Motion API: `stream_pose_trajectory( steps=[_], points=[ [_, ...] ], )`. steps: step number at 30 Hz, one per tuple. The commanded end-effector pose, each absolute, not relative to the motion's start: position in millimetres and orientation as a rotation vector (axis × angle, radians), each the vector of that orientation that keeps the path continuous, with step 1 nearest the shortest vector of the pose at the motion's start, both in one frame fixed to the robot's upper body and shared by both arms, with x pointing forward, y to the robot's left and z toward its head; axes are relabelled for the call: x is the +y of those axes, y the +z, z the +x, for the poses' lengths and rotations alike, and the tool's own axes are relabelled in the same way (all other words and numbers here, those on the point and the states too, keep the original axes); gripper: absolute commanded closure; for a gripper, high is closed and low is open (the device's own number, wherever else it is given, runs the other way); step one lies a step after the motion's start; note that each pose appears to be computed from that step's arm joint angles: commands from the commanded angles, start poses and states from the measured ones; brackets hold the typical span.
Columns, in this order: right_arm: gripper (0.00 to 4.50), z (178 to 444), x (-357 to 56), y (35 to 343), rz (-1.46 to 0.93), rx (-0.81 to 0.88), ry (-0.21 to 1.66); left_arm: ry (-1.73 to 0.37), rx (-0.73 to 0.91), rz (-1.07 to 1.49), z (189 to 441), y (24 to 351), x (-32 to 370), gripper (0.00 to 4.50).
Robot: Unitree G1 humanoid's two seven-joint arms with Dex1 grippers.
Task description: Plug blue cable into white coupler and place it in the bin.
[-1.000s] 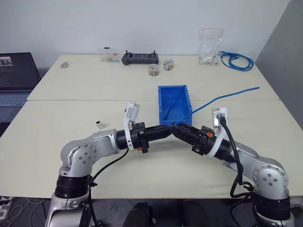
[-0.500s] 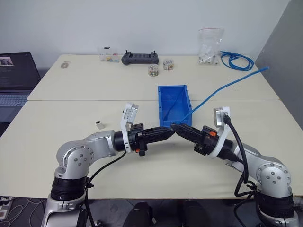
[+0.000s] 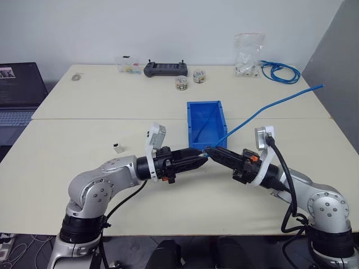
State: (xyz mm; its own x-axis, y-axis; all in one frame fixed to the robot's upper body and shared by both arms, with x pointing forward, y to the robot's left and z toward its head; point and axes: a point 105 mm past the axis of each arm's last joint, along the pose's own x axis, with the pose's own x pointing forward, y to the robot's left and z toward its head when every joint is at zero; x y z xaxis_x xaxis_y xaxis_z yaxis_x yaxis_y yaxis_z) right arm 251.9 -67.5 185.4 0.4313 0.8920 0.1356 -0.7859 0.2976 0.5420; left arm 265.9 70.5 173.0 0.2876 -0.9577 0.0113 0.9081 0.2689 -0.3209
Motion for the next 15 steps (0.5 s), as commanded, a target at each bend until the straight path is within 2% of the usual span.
stream_pose_trajectory(
  steps=[1, 6, 9, 11, 15],
  points=[
    [4.32, 246.9, -63.0, 194.1, 0.563, 0.166, 1.171, -1.212, 0.142, -0.167, 266.5, 175.4, 78.5, 1.56],
    [4.32, 253.8, -65.8, 190.6, 0.532, 0.159, 1.142, -1.157, 0.129, -0.08, 261.8, 168.5, 87.0, 0.59],
    [4.32, 260.8, -71.1, 187.3, 0.504, 0.153, 1.106, -1.038, 0.088, -0.019, 263.7, 165.4, 99.3, 0.03],
    [4.32, 265.7, -75.8, 185.0, 0.494, 0.149, 1.079, -0.874, 0.056, 0.007, 268.5, 160.0, 116.5, 0.0],
    [4.32, 270.7, -79.9, 181.7, 0.48, 0.144, 1.058, -0.647, 0.071, 0.057, 257.4, 134.4, 145.9, 0.0]
  ],
)
